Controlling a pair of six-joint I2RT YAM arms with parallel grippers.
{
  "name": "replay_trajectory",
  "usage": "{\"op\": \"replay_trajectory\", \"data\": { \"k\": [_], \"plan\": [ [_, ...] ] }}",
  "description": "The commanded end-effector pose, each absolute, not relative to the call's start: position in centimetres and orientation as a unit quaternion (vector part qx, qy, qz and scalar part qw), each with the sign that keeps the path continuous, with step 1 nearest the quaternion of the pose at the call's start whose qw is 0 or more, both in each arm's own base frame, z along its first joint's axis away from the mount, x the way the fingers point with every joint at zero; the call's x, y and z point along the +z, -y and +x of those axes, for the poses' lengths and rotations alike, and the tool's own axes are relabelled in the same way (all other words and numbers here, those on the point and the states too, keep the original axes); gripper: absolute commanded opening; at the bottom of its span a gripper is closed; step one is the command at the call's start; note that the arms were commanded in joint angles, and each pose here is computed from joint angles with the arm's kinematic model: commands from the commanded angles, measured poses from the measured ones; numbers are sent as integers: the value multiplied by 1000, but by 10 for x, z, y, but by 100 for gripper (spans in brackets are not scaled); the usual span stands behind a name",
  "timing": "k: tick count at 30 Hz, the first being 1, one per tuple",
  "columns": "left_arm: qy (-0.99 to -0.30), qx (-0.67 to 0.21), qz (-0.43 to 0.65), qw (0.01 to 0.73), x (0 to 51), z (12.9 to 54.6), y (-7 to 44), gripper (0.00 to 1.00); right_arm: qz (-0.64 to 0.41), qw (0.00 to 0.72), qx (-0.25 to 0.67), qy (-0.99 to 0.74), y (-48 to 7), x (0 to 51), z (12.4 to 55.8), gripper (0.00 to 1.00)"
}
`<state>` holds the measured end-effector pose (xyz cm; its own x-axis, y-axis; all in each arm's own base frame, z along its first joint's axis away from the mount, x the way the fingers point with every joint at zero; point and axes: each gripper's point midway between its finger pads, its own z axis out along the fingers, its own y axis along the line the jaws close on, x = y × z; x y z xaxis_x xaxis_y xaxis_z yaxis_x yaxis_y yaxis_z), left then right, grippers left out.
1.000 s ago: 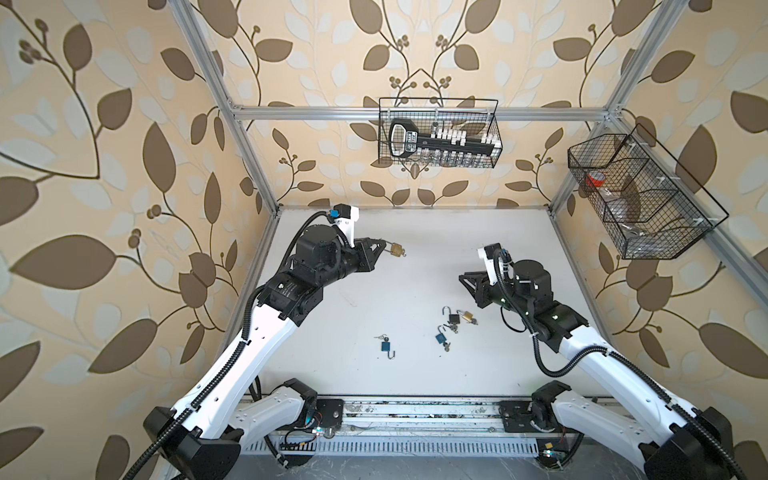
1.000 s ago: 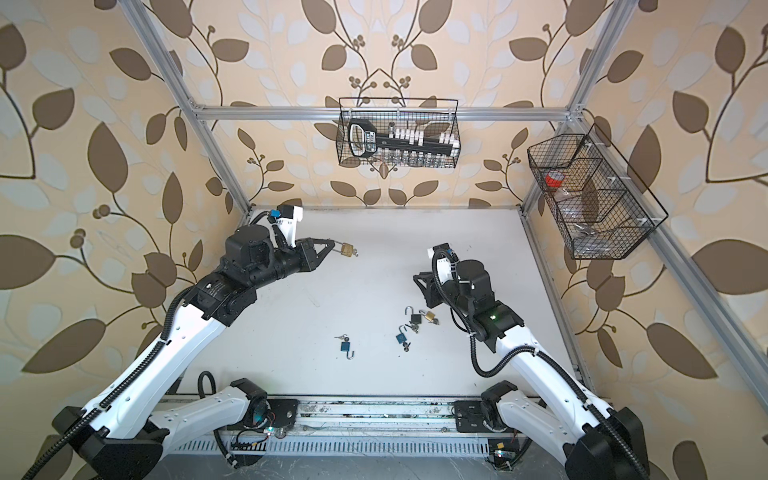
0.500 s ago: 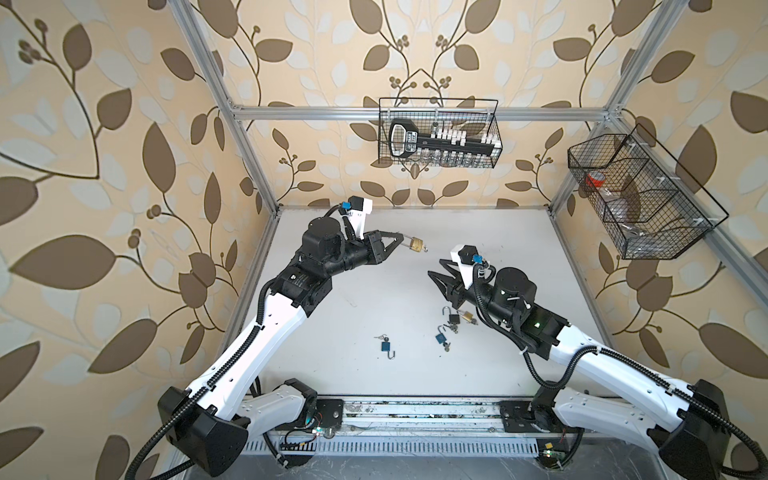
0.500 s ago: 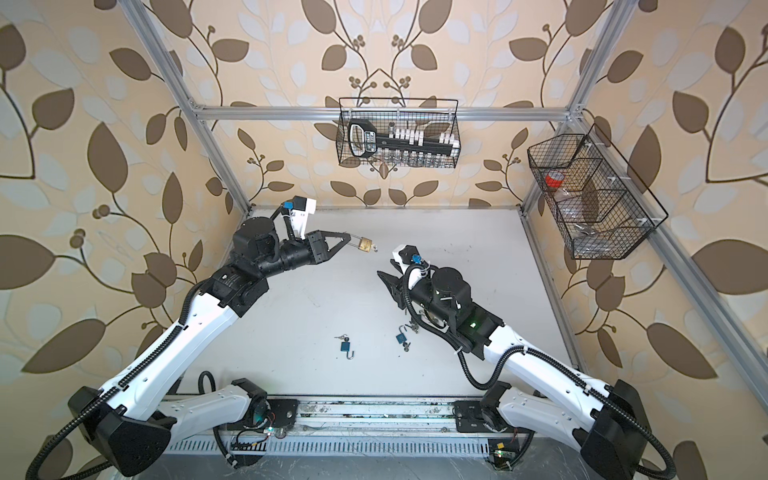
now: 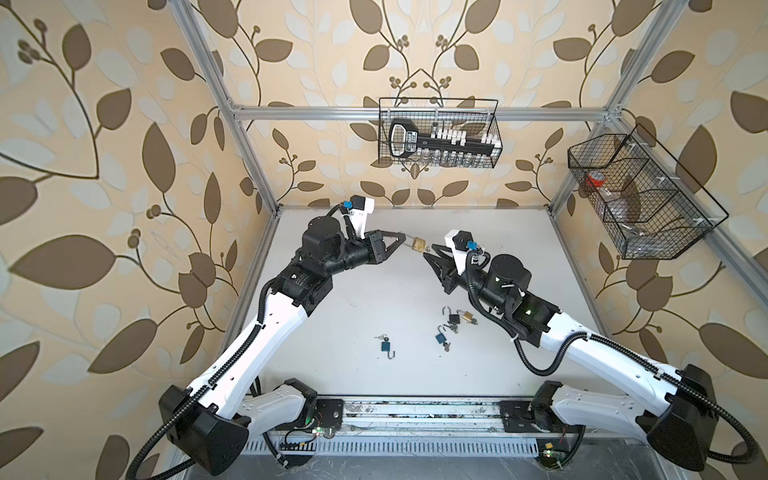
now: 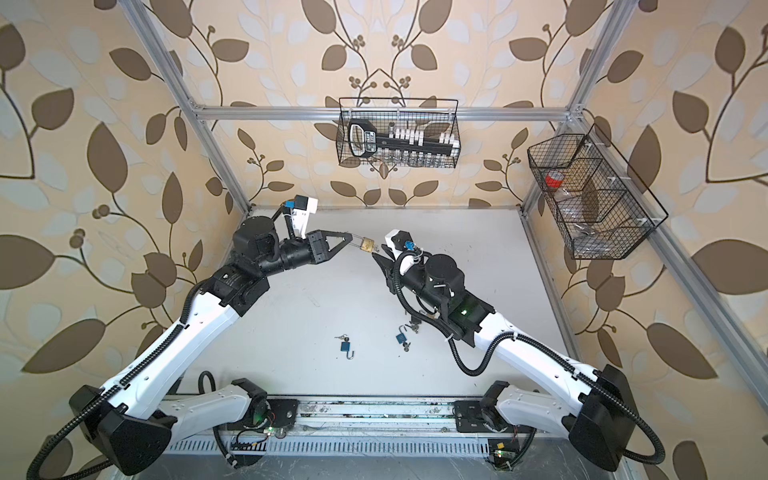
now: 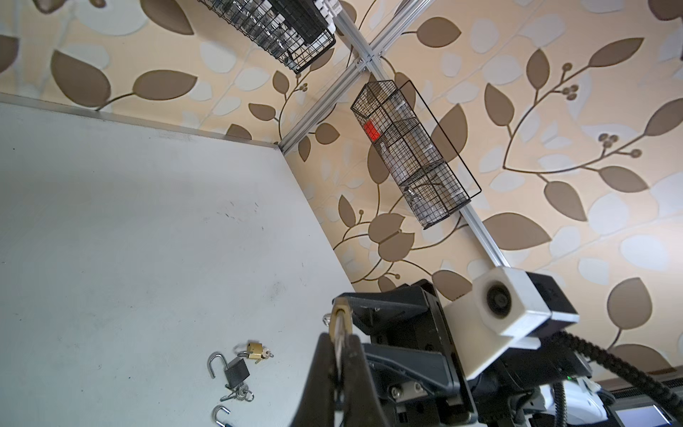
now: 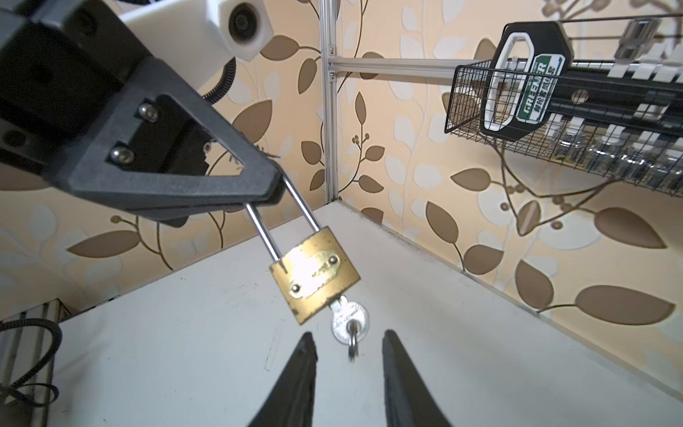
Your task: Lock with the key
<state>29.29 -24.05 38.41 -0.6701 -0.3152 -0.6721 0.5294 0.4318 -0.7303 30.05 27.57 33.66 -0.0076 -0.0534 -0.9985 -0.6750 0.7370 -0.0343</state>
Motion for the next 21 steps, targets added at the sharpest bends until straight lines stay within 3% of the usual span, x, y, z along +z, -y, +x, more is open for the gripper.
{"op": "replay_trajectory", "data": {
  "k": [1, 10, 14, 17, 21],
  "plan": [
    [-713, -549, 98, 425, 415, 282, 241, 0, -268, 667, 246, -651, -279, 357, 301, 25],
    [-710, -552, 98, 425, 417, 280, 241, 0, -267, 666, 246, -651, -280, 358, 303, 13],
    [-709, -554, 98, 425, 417, 279, 241, 0, -268, 664, 248, -653, -281, 357, 304, 14],
    [-709, -555, 99, 424, 418, 279, 241, 0, -268, 663, 250, -653, -283, 357, 304, 19],
    [-707, -557, 100, 423, 419, 278, 241, 0, -269, 661, 250, -654, -284, 357, 305, 18]
  ]
}}
